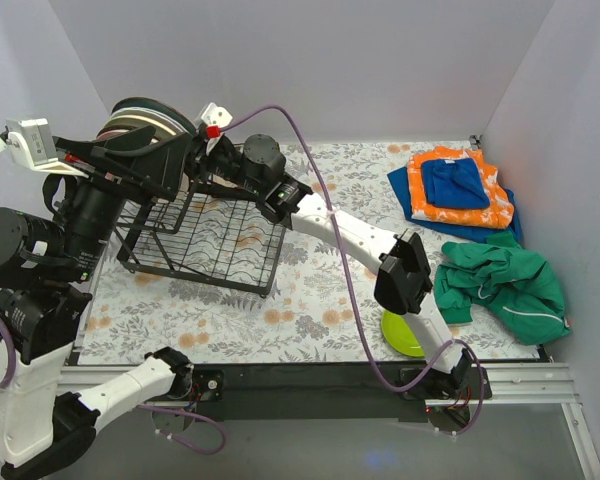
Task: Load the plates into the dish rack
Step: Insert the plate into the dish rack
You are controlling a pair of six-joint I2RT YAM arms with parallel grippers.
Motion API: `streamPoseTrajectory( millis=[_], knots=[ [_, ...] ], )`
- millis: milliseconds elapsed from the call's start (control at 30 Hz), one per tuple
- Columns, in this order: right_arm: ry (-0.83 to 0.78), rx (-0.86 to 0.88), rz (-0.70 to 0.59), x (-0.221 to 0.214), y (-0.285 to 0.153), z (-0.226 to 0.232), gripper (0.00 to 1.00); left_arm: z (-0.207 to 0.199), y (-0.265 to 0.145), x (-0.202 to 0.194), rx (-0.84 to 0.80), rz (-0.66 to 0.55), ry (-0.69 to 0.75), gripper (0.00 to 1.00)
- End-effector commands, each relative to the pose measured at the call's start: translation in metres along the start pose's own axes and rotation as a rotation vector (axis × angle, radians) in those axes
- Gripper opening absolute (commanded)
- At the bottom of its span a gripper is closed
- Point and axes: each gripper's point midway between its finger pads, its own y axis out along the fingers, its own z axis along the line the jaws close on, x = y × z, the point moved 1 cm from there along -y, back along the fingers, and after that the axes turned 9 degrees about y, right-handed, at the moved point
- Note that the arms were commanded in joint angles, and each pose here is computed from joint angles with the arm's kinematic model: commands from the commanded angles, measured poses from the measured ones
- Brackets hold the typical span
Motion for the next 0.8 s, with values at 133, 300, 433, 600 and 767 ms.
streamPoseTrajectory(
  millis=[133, 300, 433, 600, 767],
  knots=[
    [-0.021, 0.045, -0.121, 0.09, -0.037, 0.014, 0.45, 0.001, 0.006, -0.013, 0.005, 0.034, 0.004, 0.79],
    [0.022, 0.006, 0.001, 0.071, -0.086, -0.017, 0.51, 0.005, 0.013, -0.045, 0.022, 0.138, -0.009, 0.79],
    [0.085, -0.13, 0.175, 0.032, -0.139, -0.079, 0.61, 0.004, 0.022, -0.077, 0.019, 0.24, -0.028, 0.79],
    [0.309, -0.299, 0.354, -0.024, -0.193, -0.15, 0.6, 0.003, 0.037, -0.121, 0.017, 0.375, -0.053, 0.79],
    [0.546, -0.419, 0.477, -0.083, -0.217, -0.197, 0.6, 0.0, 0.044, -0.145, 0.007, 0.441, -0.08, 0.79]
  ],
)
